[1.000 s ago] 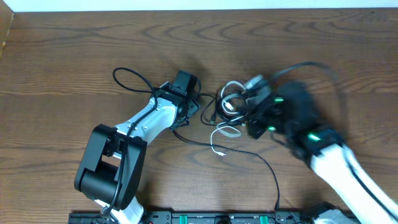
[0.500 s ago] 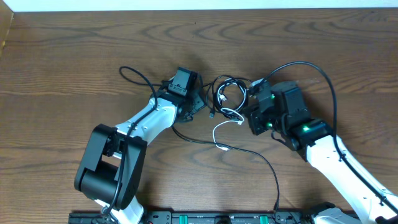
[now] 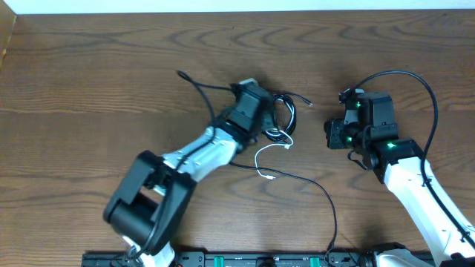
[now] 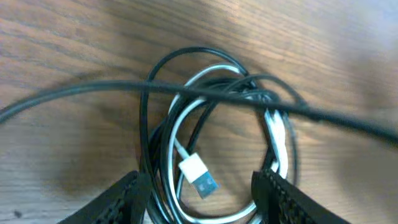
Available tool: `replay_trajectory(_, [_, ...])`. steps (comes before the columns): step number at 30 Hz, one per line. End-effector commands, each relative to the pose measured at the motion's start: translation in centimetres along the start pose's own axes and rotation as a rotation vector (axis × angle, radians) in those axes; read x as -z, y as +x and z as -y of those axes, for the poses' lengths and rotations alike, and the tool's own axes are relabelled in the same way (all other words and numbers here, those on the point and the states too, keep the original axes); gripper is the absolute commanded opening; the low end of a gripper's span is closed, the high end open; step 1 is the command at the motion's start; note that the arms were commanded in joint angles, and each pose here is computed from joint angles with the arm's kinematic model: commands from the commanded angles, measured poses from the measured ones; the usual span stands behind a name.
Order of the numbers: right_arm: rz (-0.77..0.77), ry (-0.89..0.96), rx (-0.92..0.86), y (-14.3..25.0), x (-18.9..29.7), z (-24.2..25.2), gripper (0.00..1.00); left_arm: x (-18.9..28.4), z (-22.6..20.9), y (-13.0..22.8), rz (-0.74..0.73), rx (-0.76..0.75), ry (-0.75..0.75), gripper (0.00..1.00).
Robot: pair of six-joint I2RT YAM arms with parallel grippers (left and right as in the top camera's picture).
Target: Untangle cables
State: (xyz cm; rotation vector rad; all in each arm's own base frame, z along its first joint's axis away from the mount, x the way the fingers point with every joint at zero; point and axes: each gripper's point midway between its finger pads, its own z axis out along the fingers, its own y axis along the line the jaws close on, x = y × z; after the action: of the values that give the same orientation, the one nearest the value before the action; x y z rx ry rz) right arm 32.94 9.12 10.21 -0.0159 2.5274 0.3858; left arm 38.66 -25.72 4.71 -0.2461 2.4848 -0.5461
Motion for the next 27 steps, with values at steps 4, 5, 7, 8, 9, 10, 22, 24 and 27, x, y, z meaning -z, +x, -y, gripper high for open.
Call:
replay_trajectory(4, [-0.011,0.015,-0.019,0.1,0.3,0.3,0.23,-2.2,-3.3,1.2,0.067,-0.059,-0.195,0.51])
replay_trajectory(5, [-0.018,0.017,-0.018,0.2,0.3,0.4,0.23,-2.2,-3.3,1.2,0.067,-0.055,-0.197,0.5])
replay_trajectory(7, [-0.021,0.018,-0.009,0.3,0.3,0.4,0.24,-2.1,-3.3,1.1,0.068,-0.054,-0.195,0.49])
replay_trajectory(8, [-0.022,0.018,-0.01,0.3,0.3,0.4,0.24,-2.1,-3.2,1.1,0.068,-0.055,-0.194,0.36])
replay_trajectory(9, [-0.022,0.018,-0.01,0.3,0.3,0.4,0.24,-2.1,-3.2,1.1,0.069,-0.054,-0.193,0.22])
replay_trajectory(10, [-0.022,0.018,-0.01,0.3,0.3,0.4,0.24,-2.1,-3.2,1.1,0.068,-0.055,-0.193,0.15])
replay_trajectory(22, [-0.064,-0.118,0.018,1.2,0.5,-1.9,0.24,4.1,4.1,8.5,-0.386,-0.444,0.316,0.07])
replay_trajectory(24, [-0.076,-0.175,0.016,1.4,0.6,-2.9,0.24,7.7,6.4,8.9,-0.414,-0.528,0.469,0.07])
replay_trajectory(27, [-0.096,-0.278,0.014,1.7,1.1,-4.6,0.23,11.7,8.4,8.4,-0.379,-0.627,0.607,0.07])
